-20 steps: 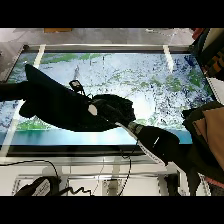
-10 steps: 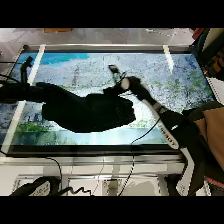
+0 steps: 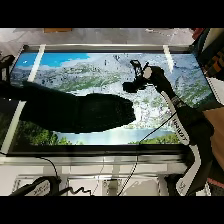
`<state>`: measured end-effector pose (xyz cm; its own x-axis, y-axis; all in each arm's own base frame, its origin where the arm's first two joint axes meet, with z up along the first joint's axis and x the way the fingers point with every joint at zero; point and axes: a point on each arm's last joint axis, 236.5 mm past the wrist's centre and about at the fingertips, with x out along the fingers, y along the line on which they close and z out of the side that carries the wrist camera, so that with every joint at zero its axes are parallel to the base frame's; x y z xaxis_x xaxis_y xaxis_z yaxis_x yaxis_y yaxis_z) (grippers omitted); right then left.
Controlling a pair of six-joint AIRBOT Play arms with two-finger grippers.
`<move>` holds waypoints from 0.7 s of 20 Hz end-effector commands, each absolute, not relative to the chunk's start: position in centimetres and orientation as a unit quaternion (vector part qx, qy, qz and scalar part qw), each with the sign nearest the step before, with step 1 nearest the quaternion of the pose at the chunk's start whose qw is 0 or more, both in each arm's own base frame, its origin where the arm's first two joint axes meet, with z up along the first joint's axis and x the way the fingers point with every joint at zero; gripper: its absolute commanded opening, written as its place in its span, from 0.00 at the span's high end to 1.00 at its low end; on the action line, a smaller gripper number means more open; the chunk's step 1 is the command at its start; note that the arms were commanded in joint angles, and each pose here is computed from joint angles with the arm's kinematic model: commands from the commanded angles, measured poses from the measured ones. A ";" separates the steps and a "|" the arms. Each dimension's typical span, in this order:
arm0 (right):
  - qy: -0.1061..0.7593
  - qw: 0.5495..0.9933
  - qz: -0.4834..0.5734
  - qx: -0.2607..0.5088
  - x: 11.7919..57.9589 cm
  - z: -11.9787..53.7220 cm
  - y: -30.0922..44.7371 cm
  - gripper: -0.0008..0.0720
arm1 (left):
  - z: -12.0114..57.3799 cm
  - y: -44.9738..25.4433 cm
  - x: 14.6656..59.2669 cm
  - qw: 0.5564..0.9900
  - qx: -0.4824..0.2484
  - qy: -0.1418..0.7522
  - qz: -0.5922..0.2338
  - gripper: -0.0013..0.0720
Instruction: Fold the clothes and pants, and hang the long-sleeved shirts on hangers.
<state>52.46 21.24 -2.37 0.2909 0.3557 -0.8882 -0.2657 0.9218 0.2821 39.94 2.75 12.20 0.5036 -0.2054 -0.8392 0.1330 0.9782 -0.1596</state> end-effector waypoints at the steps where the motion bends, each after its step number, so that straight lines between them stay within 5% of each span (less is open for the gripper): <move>1: 0.569 0.795 0.208 0.035 51.5 -2.3 22.7 0.96 | 12.1 1.8 41.0 0.869 0.024 0.482 -0.111 0.93; 5: 0.569 0.791 0.225 0.023 50.5 -2.2 24.9 0.96 | 10.4 -7.2 40.8 0.844 0.047 0.502 -0.179 0.93; 14: 0.531 0.832 0.162 0.029 55.0 3.4 16.8 0.96 | 6.0 -35.6 40.3 0.824 -0.122 0.457 -0.312 0.90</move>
